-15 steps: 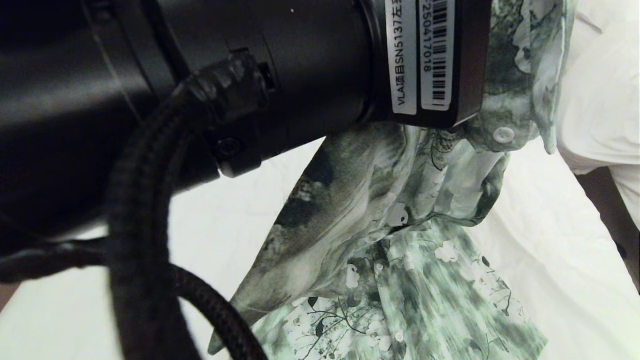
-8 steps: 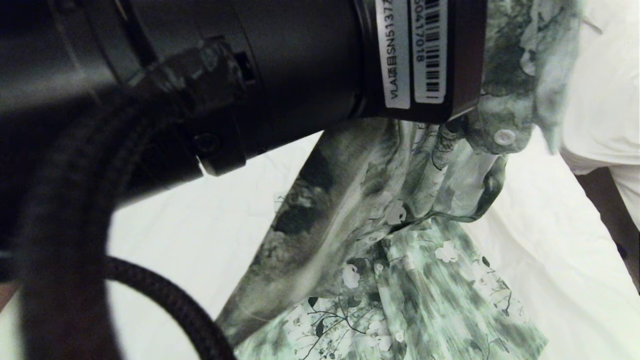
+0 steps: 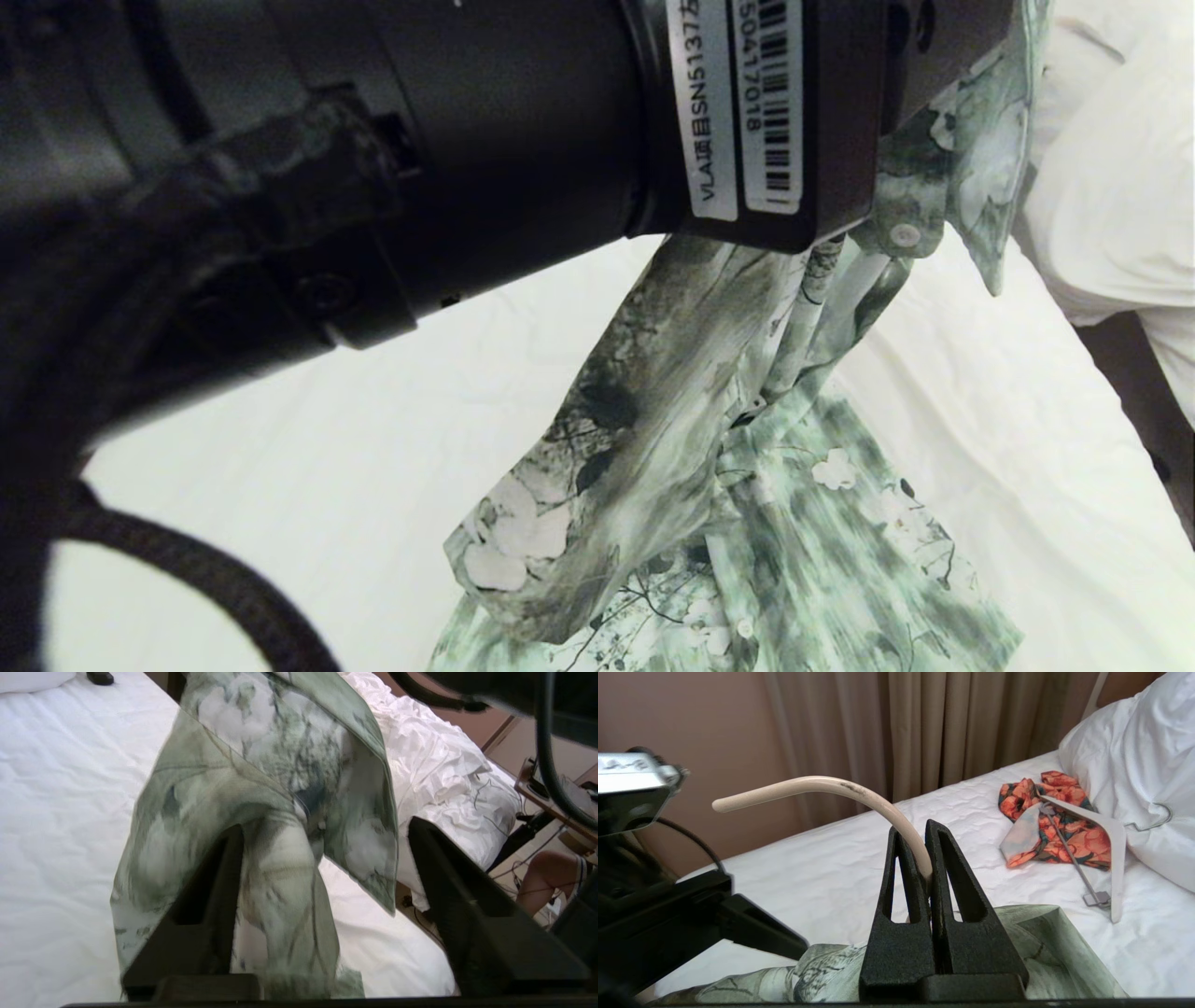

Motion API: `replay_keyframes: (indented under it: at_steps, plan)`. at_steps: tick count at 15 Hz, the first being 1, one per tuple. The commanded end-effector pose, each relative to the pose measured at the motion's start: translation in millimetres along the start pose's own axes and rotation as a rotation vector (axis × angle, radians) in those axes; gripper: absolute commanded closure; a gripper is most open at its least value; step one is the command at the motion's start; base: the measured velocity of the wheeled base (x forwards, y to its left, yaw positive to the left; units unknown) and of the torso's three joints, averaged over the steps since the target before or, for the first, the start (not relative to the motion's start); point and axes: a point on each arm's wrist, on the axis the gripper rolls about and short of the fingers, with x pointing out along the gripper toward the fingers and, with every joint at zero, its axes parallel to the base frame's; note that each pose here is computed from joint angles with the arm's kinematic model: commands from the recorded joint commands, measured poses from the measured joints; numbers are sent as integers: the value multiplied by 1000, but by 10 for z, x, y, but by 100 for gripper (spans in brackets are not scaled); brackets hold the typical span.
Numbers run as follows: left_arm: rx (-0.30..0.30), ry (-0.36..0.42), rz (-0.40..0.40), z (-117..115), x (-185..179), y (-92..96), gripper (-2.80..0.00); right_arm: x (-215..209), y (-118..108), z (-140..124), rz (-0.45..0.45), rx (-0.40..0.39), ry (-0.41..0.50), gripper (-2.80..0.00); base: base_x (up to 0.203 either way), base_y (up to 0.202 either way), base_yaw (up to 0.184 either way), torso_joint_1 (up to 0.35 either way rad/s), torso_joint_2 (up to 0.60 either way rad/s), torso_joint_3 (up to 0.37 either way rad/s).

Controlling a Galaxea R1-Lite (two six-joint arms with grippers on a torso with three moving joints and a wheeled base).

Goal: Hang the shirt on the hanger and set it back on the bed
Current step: Take the clothes hanger out of the clothes

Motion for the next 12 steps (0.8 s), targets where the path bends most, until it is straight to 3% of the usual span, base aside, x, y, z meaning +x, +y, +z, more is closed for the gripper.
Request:
replay_keyframes:
  at_steps: [1,6,9,12]
  plan:
    - [4,-7,4,22,-107,27,-280,18,-10,19,-3,-4,-8,0,0,0,0,0,0,0]
    - [6,-98,35,295,-572,149,-280,57,-50,29,-97,-6,7,0,0,0,0,0,0,0]
    - [27,-117,142,360,-815,301,-280,64,-78,1,-232,-6,45,0,0,0,0,0,0,0]
    - [47,-97,219,336,-1047,446,-280,31,-80,10,-251,-5,60,0,0,0,0,0,0,0]
